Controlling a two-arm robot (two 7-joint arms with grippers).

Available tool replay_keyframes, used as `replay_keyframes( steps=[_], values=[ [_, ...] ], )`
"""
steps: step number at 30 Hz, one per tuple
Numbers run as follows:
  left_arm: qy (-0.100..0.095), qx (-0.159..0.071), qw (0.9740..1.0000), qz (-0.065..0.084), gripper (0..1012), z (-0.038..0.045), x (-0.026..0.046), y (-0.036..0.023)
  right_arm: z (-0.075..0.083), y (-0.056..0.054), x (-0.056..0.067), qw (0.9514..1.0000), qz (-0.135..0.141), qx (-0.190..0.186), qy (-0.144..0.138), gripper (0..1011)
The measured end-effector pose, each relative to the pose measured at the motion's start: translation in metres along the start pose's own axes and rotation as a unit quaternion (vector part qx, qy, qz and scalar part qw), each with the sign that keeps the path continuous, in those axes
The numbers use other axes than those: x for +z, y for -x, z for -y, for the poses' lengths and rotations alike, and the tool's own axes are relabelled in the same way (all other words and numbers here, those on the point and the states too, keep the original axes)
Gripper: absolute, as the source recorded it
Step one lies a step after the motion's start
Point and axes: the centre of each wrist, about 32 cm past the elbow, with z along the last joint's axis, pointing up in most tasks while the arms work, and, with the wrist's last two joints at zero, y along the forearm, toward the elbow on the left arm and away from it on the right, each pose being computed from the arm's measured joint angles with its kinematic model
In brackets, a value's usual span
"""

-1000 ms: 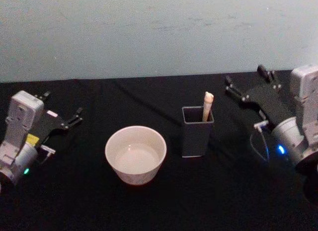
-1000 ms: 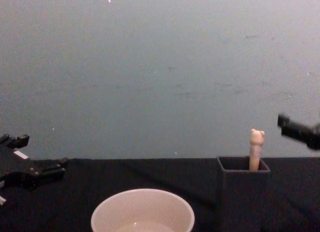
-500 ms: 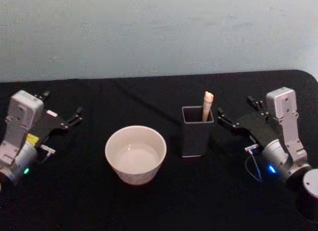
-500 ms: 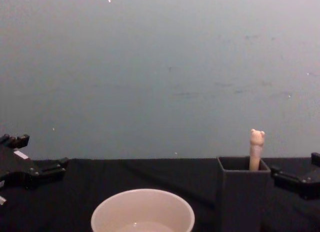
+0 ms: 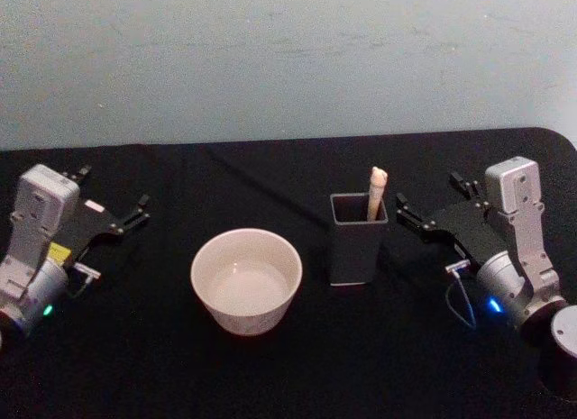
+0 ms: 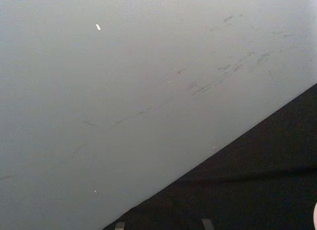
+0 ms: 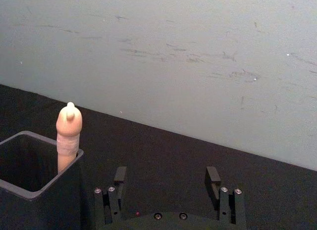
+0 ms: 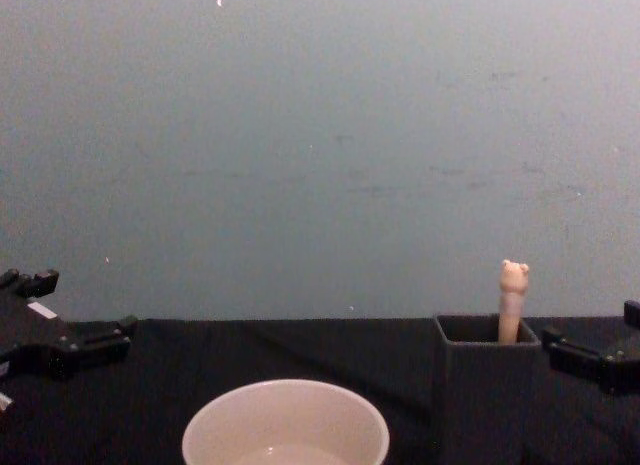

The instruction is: Pick up the stirring spoon with one hand, stir inside the cup, then place it back in its original position.

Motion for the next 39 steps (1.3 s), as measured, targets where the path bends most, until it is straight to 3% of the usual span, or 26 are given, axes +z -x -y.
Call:
replay_keyframes(
  steps=[39],
  values=[
    [0.0, 0.0, 1.0, 0.0, 1001, 0.0, 0.0, 0.0, 0.0001, -0.0007, 0.0009, 1.0, -0.001, -0.001, -0.002, 1002]
  ],
)
